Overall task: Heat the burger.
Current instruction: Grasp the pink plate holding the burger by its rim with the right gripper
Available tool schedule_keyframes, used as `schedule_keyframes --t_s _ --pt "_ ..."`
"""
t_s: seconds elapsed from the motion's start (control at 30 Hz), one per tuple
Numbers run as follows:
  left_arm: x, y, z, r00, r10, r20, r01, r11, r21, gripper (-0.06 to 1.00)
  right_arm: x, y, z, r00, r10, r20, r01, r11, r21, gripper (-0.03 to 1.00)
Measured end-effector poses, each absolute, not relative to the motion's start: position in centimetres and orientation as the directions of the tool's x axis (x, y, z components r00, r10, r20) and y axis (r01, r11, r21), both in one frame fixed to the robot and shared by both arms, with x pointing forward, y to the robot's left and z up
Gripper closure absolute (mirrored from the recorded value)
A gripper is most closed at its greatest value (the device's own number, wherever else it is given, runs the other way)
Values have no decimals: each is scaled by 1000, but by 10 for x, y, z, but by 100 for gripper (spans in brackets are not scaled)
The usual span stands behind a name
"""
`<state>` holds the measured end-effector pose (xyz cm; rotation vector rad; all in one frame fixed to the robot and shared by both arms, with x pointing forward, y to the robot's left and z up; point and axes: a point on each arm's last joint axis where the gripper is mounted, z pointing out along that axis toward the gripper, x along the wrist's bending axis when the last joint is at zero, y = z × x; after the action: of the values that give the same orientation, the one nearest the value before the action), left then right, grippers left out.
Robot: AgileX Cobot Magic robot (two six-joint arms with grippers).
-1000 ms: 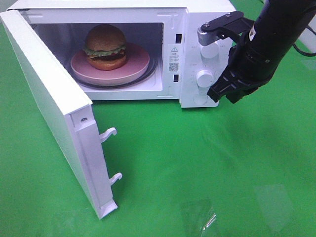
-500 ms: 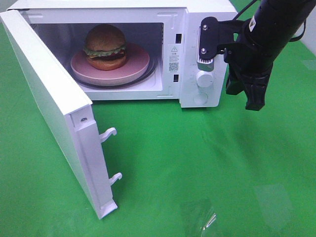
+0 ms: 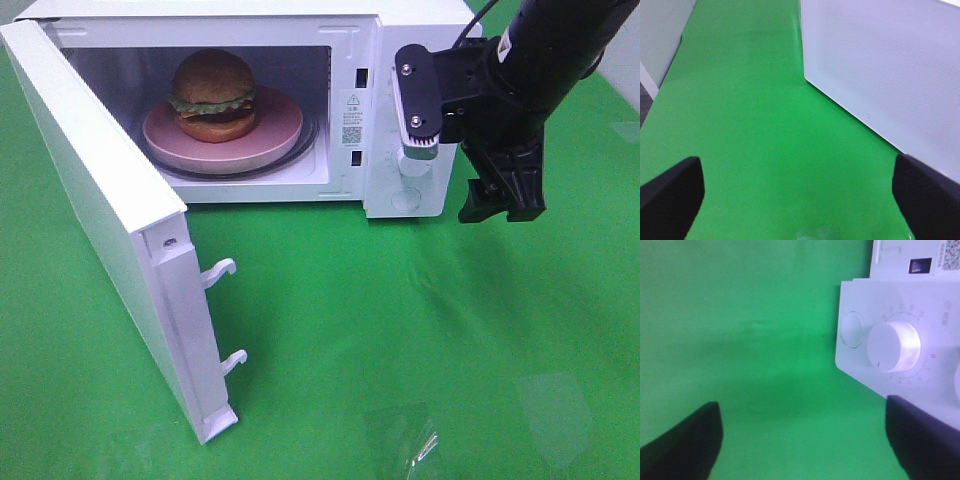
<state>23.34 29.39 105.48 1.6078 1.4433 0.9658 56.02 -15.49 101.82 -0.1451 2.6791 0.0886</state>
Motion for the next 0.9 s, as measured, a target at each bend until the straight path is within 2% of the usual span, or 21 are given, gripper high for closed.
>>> schedule_keyframes --t_s 0.03,0.17,0.33,0.5,0.9 --pt "233 294 1055 77 996 49 425 -77 902 1 558 -148 1019 -882 -97 -461 -129 991 37 4" --pt "233 294 1055 77 996 49 425 -77 902 1 553 -132 1021 -851 -163 -500 -194 981 9 -1" --pt "233 294 1055 77 996 49 425 -77 902 1 551 -110 1027 -760 -242 -603 -286 958 -24 -2" --pt "233 294 1055 77 996 49 425 -77 902 1 551 -91 1028 -689 -264 -675 -356 935 -2 -2" --pt "233 294 1055 77 996 49 425 -77 902 1 574 -49 1007 -652 -292 -700 -421 907 13 0"
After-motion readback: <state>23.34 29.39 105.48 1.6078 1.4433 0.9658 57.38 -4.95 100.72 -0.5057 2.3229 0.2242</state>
